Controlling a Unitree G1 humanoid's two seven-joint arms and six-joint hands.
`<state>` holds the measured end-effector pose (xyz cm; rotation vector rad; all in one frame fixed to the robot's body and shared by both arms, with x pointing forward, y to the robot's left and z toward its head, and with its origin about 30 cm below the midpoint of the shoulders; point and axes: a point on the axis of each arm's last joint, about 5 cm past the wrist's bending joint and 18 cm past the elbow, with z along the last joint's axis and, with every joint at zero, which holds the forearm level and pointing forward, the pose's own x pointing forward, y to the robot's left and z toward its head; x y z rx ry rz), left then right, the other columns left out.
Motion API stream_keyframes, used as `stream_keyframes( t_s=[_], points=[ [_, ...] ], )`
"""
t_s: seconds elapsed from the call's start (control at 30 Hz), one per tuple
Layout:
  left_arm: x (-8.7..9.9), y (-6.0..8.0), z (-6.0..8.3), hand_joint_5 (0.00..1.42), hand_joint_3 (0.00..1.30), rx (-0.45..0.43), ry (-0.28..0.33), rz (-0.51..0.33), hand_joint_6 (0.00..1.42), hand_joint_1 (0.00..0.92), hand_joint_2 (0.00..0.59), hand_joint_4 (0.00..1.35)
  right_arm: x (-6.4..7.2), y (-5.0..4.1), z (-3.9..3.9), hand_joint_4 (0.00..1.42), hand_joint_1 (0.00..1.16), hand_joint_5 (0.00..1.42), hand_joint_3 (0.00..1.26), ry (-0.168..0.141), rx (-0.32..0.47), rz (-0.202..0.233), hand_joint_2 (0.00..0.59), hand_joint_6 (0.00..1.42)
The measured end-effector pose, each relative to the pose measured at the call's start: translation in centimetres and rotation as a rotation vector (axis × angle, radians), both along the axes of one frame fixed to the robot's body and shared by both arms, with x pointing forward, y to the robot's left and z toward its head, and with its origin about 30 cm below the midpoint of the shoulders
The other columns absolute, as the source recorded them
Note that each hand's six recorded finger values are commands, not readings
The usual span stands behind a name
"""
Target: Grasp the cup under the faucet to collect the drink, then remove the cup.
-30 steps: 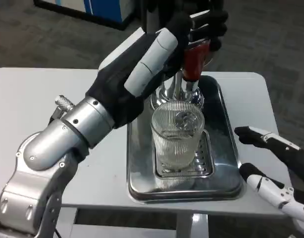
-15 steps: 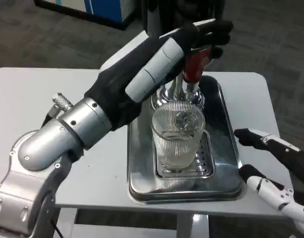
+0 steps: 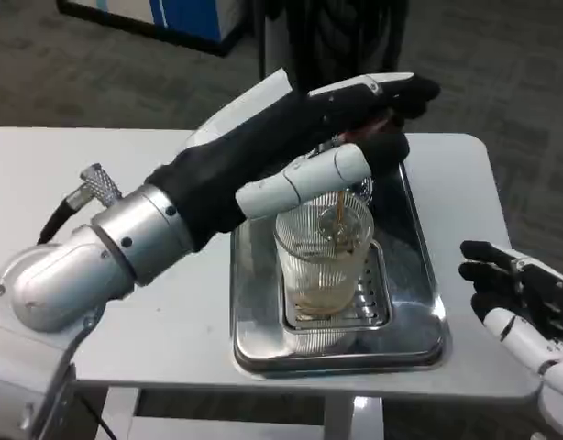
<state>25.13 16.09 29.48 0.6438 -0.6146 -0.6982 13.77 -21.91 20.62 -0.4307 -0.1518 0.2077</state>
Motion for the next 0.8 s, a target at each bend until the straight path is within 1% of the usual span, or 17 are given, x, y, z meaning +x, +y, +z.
stream_keyframes(
  t_s=[0.07,0.13,0.17,0.27,0.33,0.37,0.43,0.5,0.53,0.67,0.7,0.73,0.77,0.8],
  points=[
    [0.0,0.1,-0.1,0.17,0.19,-0.003,0.001,0.001,0.06,0.0,0.08,0.16,0.0,-0.08,0.01,0.17,0.44,0.15,0.16,0.002,0.008,-0.005,0.405,0.13],
    [0.0,0.1,-0.1,0.17,0.19,-0.013,0.008,0.0,0.06,0.0,0.081,0.16,0.0,-0.09,0.02,0.17,0.48,0.15,0.14,0.002,0.012,-0.003,0.352,0.14],
    [0.0,0.2,-0.2,0.17,0.19,-0.027,0.019,-0.003,0.06,0.0,0.081,0.16,0.0,-0.09,0.02,0.17,0.52,0.15,0.12,0.002,0.012,-0.002,0.31,0.14],
    [0.0,0.4,-0.3,0.17,0.19,-0.045,0.033,-0.001,0.06,0.0,0.082,0.16,0.1,-0.14,-0.07,0.16,0.62,0.15,0.09,0.007,0.007,0.0,0.245,0.15],
    [0.0,0.5,-0.3,0.17,0.19,-0.049,0.036,0.001,0.06,0.0,0.084,0.16,0.2,-0.08,-0.26,0.16,0.63,0.15,0.09,0.007,0.005,0.007,0.24,0.16],
    [0.0,0.5,-0.3,0.17,0.19,-0.052,0.04,0.003,0.06,0.0,0.085,0.16,0.3,0.03,-0.44,0.17,0.65,0.16,0.09,0.004,0.006,0.01,0.228,0.16],
    [-0.1,0.6,-0.4,0.17,0.19,-0.055,0.042,0.004,0.06,0.0,0.087,0.16,0.4,0.26,-0.72,0.17,0.67,0.16,0.09,-0.007,0.006,0.009,0.219,0.17],
    [-0.1,0.6,-0.4,0.17,0.19,-0.056,0.045,0.006,0.06,0.0,0.088,0.16,0.6,0.53,-1.01,0.17,0.69,0.17,0.1,-0.028,0.015,0.003,0.212,0.19],
    [-0.1,0.6,-0.4,0.17,0.2,-0.056,0.046,0.008,0.05,0.0,0.09,0.17,0.6,0.64,-1.14,0.17,0.7,0.17,0.1,-0.033,0.019,-0.001,0.203,0.19],
    [-0.2,0.7,-0.4,0.17,0.2,-0.058,0.047,0.011,0.04,0.0,0.092,0.17,1.1,1.12,-1.81,0.17,0.71,0.17,0.11,-0.06,0.057,-0.036,0.2,0.21],
    [-0.2,0.7,-0.4,0.17,0.2,-0.059,0.047,0.012,0.04,0.0,0.093,0.17,1.1,1.19,-1.84,0.17,0.71,0.17,0.11,-0.067,0.059,-0.039,0.201,0.21],
    [-0.2,0.7,-0.4,0.17,0.2,-0.06,0.047,0.014,0.04,0.0,0.093,0.17,1.2,1.28,-1.9,0.17,0.72,0.17,0.11,-0.079,0.067,-0.042,0.197,0.22],
    [-0.2,0.7,-0.5,0.17,0.2,-0.063,0.048,0.016,0.04,0.0,0.094,0.17,1.5,1.45,-2.02,0.17,0.74,0.18,0.1,-0.101,0.085,-0.052,0.187,0.23],
    [-0.2,0.7,-0.5,0.17,0.2,-0.063,0.048,0.016,0.04,0.0,0.094,0.17,1.5,1.46,-2.09,0.17,0.75,0.18,0.1,-0.102,0.086,-0.053,0.184,0.23]
  ],
)
